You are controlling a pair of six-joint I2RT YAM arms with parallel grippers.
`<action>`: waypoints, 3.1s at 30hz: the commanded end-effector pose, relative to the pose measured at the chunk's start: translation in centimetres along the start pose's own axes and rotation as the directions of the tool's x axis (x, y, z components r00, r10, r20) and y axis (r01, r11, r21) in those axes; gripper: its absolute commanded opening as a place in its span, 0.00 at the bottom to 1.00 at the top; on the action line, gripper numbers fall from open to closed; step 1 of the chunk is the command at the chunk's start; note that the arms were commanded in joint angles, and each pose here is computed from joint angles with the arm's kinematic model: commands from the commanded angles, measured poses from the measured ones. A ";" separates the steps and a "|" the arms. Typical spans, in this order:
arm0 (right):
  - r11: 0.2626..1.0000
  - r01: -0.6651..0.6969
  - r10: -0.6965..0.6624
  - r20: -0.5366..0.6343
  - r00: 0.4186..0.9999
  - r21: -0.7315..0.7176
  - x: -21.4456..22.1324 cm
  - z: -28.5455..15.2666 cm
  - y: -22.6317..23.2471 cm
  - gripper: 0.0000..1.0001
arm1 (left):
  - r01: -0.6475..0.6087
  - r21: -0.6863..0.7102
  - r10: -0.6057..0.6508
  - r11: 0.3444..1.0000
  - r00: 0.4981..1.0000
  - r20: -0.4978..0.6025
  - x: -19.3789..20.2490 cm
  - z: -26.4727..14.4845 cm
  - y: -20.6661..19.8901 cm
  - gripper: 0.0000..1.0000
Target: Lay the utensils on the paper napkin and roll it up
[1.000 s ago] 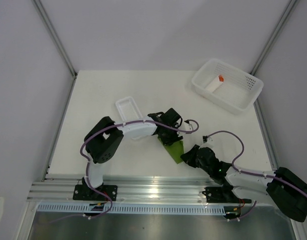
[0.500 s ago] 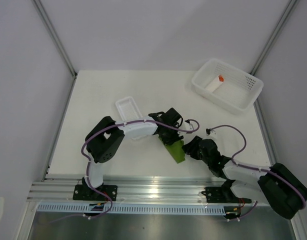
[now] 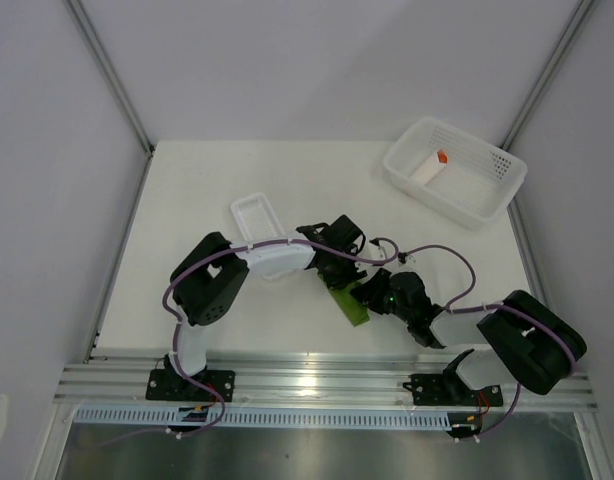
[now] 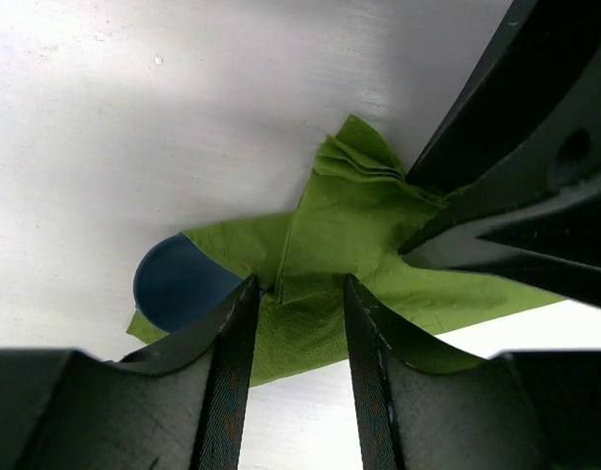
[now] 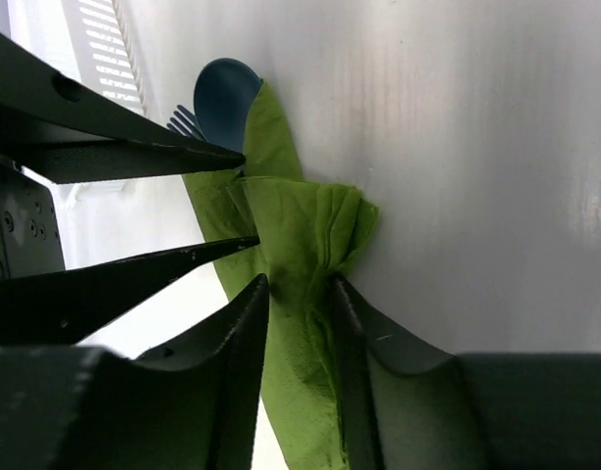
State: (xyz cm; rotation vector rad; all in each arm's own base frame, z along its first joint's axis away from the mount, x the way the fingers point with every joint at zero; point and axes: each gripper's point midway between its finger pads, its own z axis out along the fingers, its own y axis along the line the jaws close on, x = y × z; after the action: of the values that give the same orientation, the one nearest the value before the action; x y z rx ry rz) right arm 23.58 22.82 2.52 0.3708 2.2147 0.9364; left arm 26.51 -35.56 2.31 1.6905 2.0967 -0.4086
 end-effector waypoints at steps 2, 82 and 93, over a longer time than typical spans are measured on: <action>0.997 0.000 0.006 -0.075 0.997 0.072 2.1 -0.5 -2.5 0.26 | 0.003 -0.002 -0.003 1.000 1.000 -0.006 0.1 0.5 0.2 0.44; 0.989 0.115 -0.109 0.071 0.992 -0.093 -2.7 -1.8 1.8 0.00 | 0.160 0.010 -0.160 0.987 0.984 0.081 1.3 -10.1 1.1 0.49; 0.981 0.144 -0.130 0.111 0.985 -0.127 -4.2 -2.4 3.3 0.00 | 0.177 -0.019 -0.174 0.984 0.980 0.101 1.5 -11.7 1.9 0.49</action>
State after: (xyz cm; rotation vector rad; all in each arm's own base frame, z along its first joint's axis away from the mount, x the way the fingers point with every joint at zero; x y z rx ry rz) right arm 23.82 21.44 5.76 0.2298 2.1193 0.9517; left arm 26.58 -28.73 10.55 1.4499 2.2071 -0.4848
